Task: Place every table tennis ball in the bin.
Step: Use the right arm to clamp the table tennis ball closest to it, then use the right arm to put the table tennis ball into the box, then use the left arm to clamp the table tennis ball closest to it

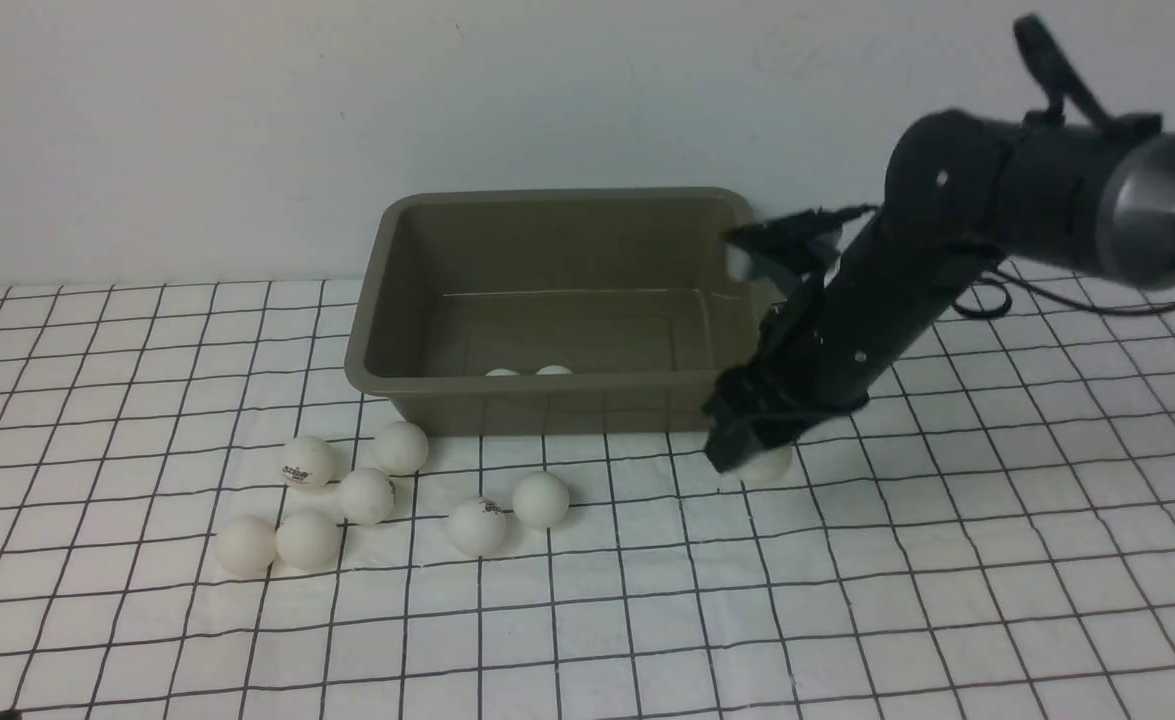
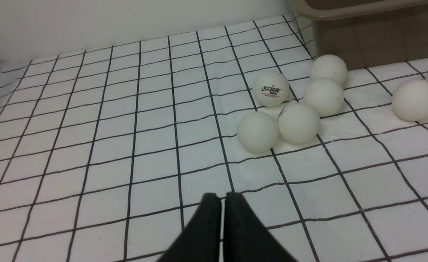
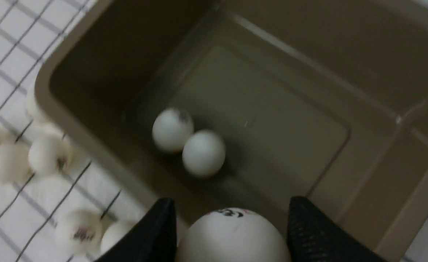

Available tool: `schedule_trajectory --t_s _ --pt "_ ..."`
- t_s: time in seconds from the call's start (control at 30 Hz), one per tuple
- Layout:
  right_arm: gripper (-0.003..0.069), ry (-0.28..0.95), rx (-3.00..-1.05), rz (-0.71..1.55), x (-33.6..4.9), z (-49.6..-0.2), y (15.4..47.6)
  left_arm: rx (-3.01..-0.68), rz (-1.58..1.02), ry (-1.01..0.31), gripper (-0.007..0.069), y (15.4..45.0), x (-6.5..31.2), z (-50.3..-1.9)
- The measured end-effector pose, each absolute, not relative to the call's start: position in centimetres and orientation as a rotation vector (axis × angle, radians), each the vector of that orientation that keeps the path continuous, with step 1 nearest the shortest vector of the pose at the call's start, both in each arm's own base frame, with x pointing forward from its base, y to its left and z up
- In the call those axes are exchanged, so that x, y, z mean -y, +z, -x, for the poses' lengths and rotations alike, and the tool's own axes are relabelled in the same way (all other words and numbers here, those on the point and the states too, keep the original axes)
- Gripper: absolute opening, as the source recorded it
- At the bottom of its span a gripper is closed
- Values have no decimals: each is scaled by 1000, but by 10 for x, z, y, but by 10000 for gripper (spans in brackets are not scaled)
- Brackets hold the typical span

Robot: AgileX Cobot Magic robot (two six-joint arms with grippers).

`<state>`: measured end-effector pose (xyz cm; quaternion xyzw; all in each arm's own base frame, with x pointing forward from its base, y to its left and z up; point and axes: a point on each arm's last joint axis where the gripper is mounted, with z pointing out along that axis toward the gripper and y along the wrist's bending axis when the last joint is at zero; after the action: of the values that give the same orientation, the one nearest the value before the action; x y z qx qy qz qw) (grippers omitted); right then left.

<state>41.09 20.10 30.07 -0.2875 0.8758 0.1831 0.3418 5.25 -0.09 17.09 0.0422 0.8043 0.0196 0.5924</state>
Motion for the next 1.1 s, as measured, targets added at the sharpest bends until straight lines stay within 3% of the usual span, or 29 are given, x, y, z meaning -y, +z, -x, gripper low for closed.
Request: schedule_trajectory --t_s 0.27,0.43,0.67,0.87,1.0,1.1 --pt "358 448 -2356 803 -216 -449 229 -1870 -98 45 -5 171 1 -53" --pt "373 438 -2361 801 -218 -455 214 -1870 -98 45 -5 171 1 -53" --pt "464 429 -2332 779 -218 -458 215 -1870 -98 45 -5 171 1 -53" --pt "470 435 -2316 784 -219 -459 224 -1870 -98 45 -5 171 1 -53" --pt "412 445 -2252 797 -221 -459 258 -1870 -98 45 -5 171 1 -53" --pt "300 435 -2158 821 -219 -454 303 -1870 -98 45 -5 171 1 -53"
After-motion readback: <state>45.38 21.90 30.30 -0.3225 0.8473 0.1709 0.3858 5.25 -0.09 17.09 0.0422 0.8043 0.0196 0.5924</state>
